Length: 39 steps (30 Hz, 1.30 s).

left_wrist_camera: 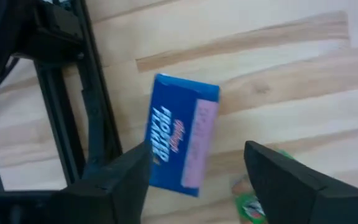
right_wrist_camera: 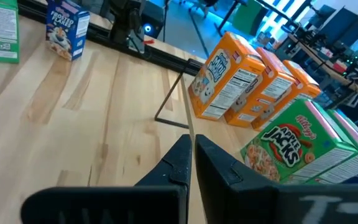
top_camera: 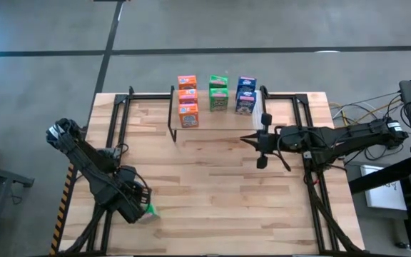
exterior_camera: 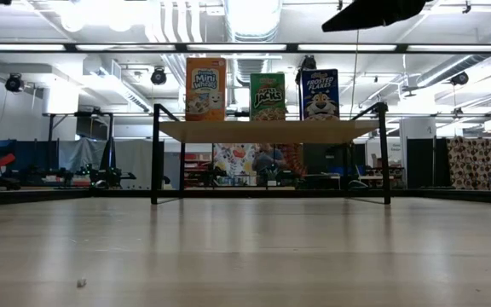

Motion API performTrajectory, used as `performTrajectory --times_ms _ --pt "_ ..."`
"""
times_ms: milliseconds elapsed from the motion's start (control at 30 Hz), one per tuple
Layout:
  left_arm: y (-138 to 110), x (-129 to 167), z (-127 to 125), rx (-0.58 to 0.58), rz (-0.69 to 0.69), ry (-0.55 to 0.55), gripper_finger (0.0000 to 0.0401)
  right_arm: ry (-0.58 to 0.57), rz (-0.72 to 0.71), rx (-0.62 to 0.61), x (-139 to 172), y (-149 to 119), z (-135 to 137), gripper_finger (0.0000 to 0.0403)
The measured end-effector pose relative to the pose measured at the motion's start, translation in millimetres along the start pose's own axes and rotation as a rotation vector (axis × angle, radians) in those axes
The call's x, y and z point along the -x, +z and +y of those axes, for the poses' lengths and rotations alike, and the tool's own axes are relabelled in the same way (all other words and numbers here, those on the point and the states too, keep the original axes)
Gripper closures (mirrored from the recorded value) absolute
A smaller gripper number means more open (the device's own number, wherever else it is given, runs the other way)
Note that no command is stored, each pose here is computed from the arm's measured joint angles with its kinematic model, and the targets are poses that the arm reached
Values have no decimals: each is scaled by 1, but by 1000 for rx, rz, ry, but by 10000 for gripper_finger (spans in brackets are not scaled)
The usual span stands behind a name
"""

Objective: Stack cereal on shelf
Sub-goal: Put the blue cereal box aligned with the other blue cereal box on the shelf

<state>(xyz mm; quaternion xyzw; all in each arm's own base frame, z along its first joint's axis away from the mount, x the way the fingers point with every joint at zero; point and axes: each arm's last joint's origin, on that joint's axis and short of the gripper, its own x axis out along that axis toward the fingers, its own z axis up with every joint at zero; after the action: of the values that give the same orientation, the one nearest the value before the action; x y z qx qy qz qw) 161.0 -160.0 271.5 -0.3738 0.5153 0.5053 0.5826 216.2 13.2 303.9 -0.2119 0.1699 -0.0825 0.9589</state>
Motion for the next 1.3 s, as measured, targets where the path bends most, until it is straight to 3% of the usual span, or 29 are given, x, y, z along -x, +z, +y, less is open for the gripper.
performTrajectory --times_ms 133,333,667,1033,1300 --pt "3 -8 6 -1 -5 8 144 0 0 0 -2 0 1 390" --pt "4 -22 11 -3 24 -37 151 -2 -4 -1 -2 0 1 390" --pt "4 -31 13 -27 28 -45 183 -1 -1 -26 -2 0 1 390" --pt "4 -31 12 -45 26 -43 252 7 19 -37 -2 -2 2 390" --pt "7 -8 8 -87 -8 -133 262 9 24 -35 -1 -2 2 390"
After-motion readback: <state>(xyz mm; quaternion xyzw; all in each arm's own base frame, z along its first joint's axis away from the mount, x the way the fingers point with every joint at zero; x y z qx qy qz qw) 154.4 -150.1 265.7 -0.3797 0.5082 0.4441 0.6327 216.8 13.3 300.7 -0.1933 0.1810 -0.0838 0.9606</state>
